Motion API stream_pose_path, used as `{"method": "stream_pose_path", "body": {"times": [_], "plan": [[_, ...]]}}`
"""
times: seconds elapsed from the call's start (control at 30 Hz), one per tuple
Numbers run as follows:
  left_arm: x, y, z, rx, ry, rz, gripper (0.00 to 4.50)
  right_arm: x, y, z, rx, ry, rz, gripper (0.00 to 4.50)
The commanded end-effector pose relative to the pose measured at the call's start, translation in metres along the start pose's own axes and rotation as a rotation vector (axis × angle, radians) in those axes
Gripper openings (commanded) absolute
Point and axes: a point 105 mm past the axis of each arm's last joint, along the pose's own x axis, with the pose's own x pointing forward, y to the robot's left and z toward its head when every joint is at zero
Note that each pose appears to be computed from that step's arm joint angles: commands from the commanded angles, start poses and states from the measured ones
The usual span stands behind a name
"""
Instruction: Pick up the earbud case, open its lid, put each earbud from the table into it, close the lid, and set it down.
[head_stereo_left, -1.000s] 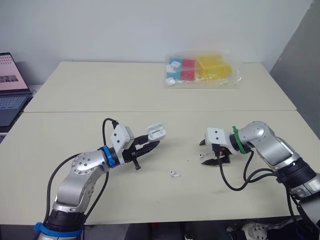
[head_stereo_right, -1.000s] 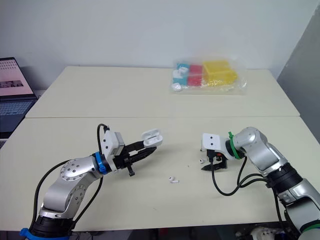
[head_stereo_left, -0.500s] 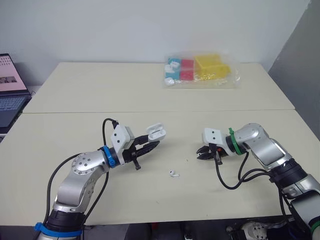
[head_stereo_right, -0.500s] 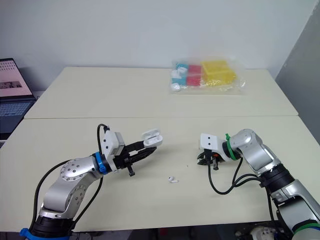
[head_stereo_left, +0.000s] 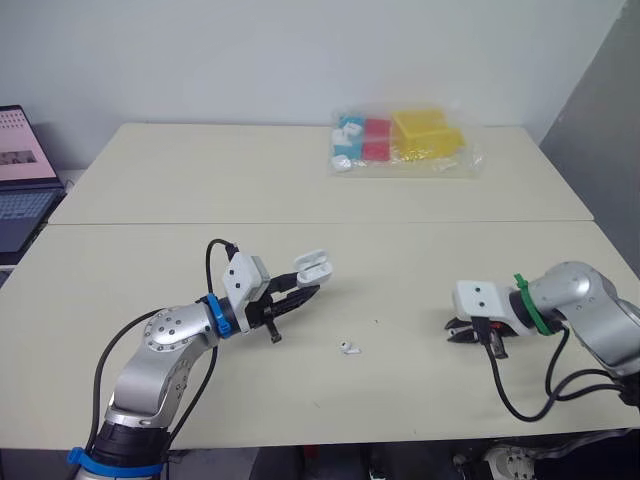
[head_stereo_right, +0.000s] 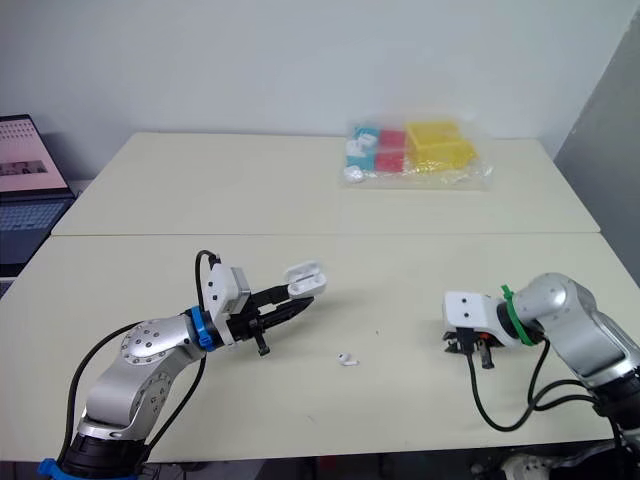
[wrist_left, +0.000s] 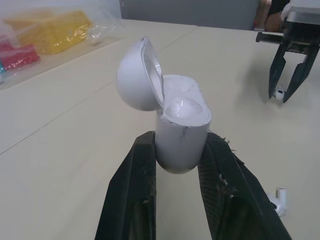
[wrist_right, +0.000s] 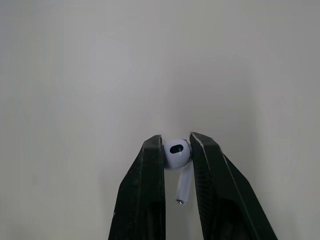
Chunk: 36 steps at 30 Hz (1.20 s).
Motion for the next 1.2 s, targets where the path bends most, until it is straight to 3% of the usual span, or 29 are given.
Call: {"method": "stream_pose_path", "body": {"times": [0.03,0.27,0.57,0.83,0.97,1.2], "plan": [[0.0,-0.002,0.009,0.045,-0.022,-0.013,0.79,-0.024,-0.004,-0.018,0.004,0.08,-0.088,0.4],[-0.001,0.001,0.008,0.051,-0.019,-0.016,0.79,-0.02,0.001,-0.027,0.053,0.069,-0.083,0.4],[-0.004,-0.002,0.005,0.04,-0.008,-0.007,0.79,-0.02,-0.006,-0.017,0.024,0.0,-0.118,3.52],[-0.01,-0.002,0.002,0.034,0.016,0.015,0.79,-0.049,0.013,0.006,0.074,-0.047,-0.091,3.56],[-0.011,-0.002,-0.001,0.029,0.027,0.029,0.79,-0.052,0.008,-0.007,0.156,0.137,-0.206,3.56],[-0.008,-0.011,-0.002,0.019,0.031,0.013,0.79,-0.041,0.004,-0.014,0.201,0.197,-0.22,3.56]]}}
